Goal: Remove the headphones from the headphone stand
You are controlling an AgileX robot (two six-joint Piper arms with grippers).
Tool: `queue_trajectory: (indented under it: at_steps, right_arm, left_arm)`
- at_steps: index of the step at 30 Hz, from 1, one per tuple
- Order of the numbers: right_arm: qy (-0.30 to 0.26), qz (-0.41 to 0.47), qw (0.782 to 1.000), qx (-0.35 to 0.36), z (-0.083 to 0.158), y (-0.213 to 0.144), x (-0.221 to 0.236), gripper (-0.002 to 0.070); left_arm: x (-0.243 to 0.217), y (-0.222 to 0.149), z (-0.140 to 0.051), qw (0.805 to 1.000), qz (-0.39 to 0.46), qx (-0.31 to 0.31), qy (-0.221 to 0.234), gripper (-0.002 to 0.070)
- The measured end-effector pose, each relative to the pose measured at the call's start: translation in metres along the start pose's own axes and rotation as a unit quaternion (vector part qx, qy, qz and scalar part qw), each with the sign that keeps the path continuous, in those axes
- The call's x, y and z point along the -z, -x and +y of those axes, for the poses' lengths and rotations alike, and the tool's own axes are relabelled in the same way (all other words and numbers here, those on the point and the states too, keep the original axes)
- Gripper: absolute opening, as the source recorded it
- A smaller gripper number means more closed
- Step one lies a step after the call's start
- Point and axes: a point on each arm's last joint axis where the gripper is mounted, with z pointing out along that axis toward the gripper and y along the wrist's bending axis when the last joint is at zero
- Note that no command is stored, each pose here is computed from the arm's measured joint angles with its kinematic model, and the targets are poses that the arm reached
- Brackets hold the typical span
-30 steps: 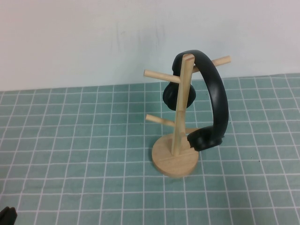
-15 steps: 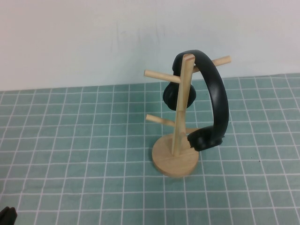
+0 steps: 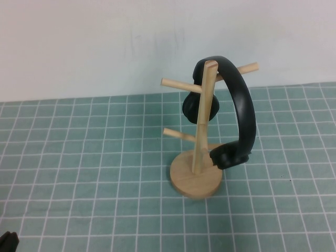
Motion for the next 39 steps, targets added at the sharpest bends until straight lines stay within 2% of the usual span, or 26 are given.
queue_trajectory:
  at_steps: [6,10,13,17,21,25,27,33,36,39]
  right_arm:
    - [0.0,0.126,0.991,-0.046,0.002,-0.024,-0.044,-0.0008]
    - [0.034,0.216,0.974,-0.051,0.011,-0.035,-0.076,-0.0008]
    - [0.092,0.268,0.959,-0.006,0.022,-0.037,-0.102,-0.0008]
    - [0.187,0.329,0.925,0.033,0.039,-0.039,-0.138,-0.0008]
    - [0.3,0.365,0.877,0.086,0.053,-0.045,-0.17,-0.0008]
    - [0.416,0.379,0.821,0.096,0.067,-0.046,-0.193,-0.0008]
    - [0.444,0.371,0.811,0.087,0.071,-0.045,-0.206,-0.0008]
    - [0.468,0.347,0.808,0.088,0.075,-0.041,-0.226,-0.0002]
    - [0.471,0.34,0.809,0.089,0.077,-0.038,-0.229,0.006]
    - [0.473,0.333,0.811,0.086,0.079,-0.031,-0.229,0.0245]
  left_arm:
    - [0.0,0.0,0.0,1.0,0.0,0.0,0.0,-0.0006]
    - [0.0,0.0,0.0,1.0,0.0,0.0,0.0,-0.0006]
    - [0.0,0.0,0.0,1.0,0.0,-0.001,0.0,-0.0006]
    - [0.0,0.0,0.0,1.0,0.0,-0.001,0.0,-0.0006]
    - [0.0,0.0,0.0,1.0,0.0,-0.001,0.0,-0.0006]
    - [0.0,0.0,0.0,1.0,0.0,-0.001,0.0,-0.0006]
    - [0.0,0.0,0.0,1.0,0.0,-0.001,0.0,-0.0006]
    - [0.0,0.0,0.0,1.0,0.0,-0.001,0.0,-0.0006]
    - [0.0,0.0,0.0,1.0,0.0,-0.001,0.0,-0.0006]
    - [0.0,0.0,0.0,1.0,0.0,-0.001,0.0,-0.0006]
